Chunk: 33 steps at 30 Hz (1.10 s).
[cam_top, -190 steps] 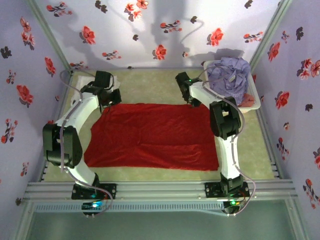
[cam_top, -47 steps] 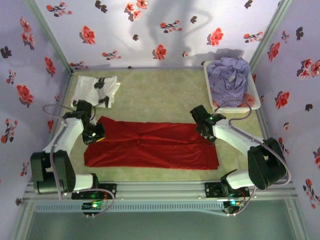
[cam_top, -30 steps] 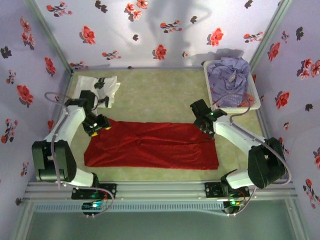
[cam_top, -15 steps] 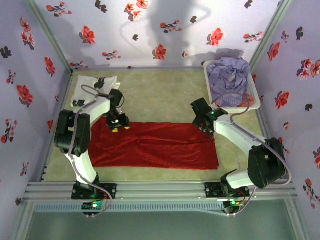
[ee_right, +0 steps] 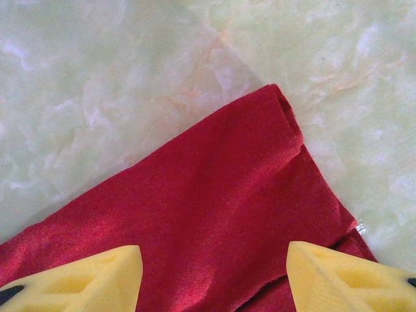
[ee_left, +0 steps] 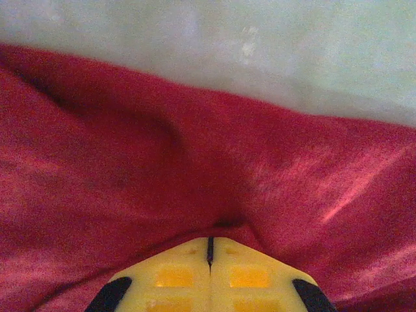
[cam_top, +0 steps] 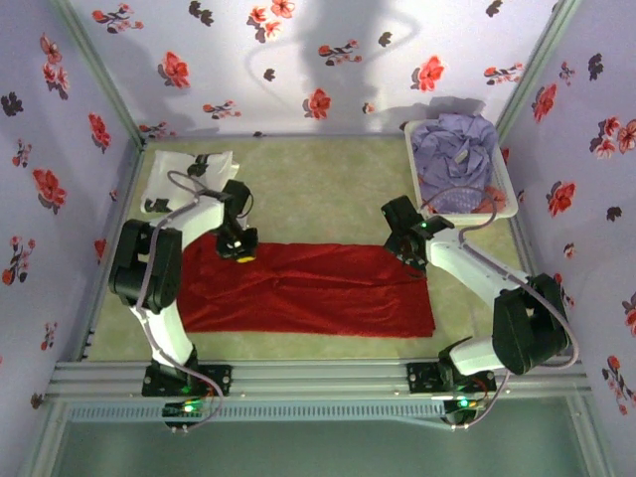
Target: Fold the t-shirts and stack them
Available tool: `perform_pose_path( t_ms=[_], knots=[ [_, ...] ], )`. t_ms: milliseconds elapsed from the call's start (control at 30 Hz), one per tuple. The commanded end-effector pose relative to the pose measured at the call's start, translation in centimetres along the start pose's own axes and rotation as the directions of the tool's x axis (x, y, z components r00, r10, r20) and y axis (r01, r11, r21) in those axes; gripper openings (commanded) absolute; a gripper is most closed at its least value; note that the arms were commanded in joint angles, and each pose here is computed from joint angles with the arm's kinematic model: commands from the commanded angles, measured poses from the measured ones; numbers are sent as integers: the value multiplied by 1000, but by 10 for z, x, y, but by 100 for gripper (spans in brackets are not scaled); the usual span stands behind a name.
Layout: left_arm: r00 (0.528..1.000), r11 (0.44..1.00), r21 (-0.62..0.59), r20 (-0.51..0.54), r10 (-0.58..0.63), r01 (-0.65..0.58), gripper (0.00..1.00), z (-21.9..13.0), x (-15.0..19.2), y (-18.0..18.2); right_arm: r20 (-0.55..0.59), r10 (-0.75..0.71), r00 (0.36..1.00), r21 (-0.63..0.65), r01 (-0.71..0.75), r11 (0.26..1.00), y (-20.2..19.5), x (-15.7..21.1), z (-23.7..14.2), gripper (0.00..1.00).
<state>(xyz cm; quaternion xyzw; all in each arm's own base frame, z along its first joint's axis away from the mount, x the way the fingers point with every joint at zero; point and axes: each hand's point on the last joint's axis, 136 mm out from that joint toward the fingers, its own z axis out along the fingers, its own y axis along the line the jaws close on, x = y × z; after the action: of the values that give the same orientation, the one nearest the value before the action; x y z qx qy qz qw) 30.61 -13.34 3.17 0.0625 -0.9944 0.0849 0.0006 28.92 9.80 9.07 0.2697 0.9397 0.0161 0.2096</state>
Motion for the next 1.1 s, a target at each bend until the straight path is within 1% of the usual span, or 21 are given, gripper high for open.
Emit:
perform_pose_path(
  t_ms=[0, 267, 367, 500, 600, 700, 867, 1067],
  knots=[
    [1000, 1000, 9, 12, -9, 9, 0, -10, 12, 0, -1, -11, 1000, -7, 11, 1000, 3, -3, -2, 62],
    [998, 999, 31, 50, -31, 30, 0, -25, 30, 0, -2, -11, 1000, -20, 11, 1000, 6, -3, -1, 62],
    [997, 999, 29, 72, -37, 35, 0, -26, 30, 2, -10, -12, 1000, -25, 11, 1000, 7, -1, 1, 62],
    [999, 999, 27, 40, -30, 29, 0, -26, 30, -3, -11, -13, 1000, -26, 13, 1000, 6, -1, 0, 62],
    [999, 999, 18, 30, -40, 40, 0, -29, 37, -2, -1, -7, 1000, -32, 7, 999, 5, -2, -3, 62],
    [997, 997, 10, 22, -72, 72, 0, -33, 52, 3, 3, -4, 1000, -37, 4, 999, 4, -2, -5, 62],
    [994, 994, 6, 4, -107, 107, 0, -35, 88, 9, -4, -5, 1000, -50, 5, 999, 7, -1, -3, 62],
    [993, 993, -10, -29, -116, 115, 0, -23, 130, 11, -1, -18, 1000, -58, 17, 998, 9, -1, -4, 61]
  ],
)
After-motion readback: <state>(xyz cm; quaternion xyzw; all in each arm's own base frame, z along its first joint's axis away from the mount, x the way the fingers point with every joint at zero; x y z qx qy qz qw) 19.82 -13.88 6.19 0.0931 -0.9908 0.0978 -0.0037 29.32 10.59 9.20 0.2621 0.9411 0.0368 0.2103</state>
